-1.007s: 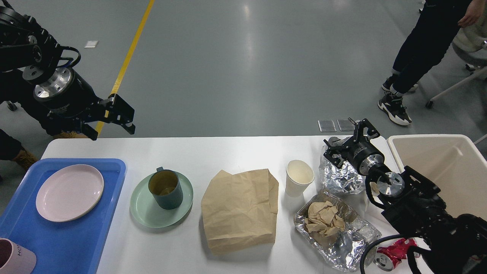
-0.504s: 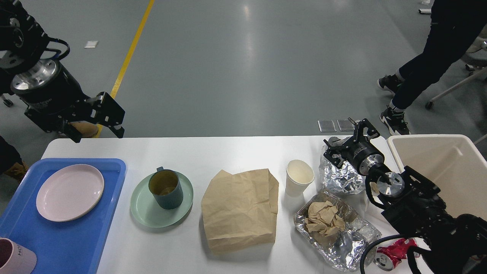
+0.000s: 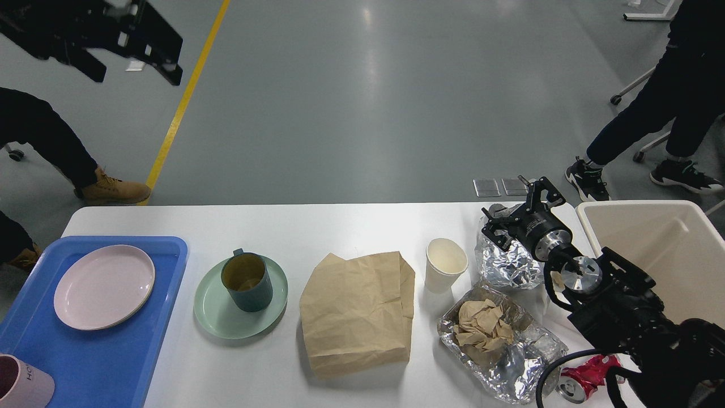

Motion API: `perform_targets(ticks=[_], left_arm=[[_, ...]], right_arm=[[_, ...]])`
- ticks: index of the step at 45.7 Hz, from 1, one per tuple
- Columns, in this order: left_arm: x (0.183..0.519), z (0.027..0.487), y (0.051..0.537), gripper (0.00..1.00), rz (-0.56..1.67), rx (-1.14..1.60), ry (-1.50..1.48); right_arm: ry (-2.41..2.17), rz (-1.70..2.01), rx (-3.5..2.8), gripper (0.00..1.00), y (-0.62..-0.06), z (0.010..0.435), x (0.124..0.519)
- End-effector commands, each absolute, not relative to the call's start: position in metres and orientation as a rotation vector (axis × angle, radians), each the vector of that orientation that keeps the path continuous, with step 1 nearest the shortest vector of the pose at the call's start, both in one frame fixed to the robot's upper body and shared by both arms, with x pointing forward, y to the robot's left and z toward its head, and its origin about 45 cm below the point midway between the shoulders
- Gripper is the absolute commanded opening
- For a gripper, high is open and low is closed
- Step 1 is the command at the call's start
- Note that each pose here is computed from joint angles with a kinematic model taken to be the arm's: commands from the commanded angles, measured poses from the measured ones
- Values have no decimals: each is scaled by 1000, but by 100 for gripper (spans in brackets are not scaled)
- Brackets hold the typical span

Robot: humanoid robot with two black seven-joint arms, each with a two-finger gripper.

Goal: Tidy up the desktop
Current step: 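Lower the left gripper toward the teal mug on the green plate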

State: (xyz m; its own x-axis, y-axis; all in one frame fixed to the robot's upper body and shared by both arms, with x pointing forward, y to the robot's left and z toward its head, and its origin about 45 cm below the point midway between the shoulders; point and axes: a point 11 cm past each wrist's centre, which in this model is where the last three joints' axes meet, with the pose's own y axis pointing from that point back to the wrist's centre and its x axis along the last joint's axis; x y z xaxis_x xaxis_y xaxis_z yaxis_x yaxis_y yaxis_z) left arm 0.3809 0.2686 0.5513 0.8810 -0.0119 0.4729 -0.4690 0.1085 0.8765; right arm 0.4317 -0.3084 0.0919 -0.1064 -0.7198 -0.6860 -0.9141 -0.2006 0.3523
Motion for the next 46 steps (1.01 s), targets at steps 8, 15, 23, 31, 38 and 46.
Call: perform_targets(ticks=[8, 15, 23, 31, 38, 46], left_arm=[[371, 584, 242, 96, 355, 1448, -518], [367, 567, 242, 96, 316, 1454, -473], [375, 523, 256, 96, 260, 1477, -356], [386, 460, 296, 96, 226, 1530, -177], [384, 419, 328, 94, 229, 1538, -40], [373, 380, 354, 91, 268, 1470, 115]], right_arm=[[1816, 1197, -1924, 100, -308, 92, 432], [1816, 1197, -1924, 100, -308, 92, 432], [1816, 1197, -1924, 100, -308, 92, 432], [1816, 1197, -1924, 100, -308, 92, 432], [1816, 1197, -1924, 100, -308, 92, 432], [1815, 1197, -1922, 100, -308, 92, 432]])
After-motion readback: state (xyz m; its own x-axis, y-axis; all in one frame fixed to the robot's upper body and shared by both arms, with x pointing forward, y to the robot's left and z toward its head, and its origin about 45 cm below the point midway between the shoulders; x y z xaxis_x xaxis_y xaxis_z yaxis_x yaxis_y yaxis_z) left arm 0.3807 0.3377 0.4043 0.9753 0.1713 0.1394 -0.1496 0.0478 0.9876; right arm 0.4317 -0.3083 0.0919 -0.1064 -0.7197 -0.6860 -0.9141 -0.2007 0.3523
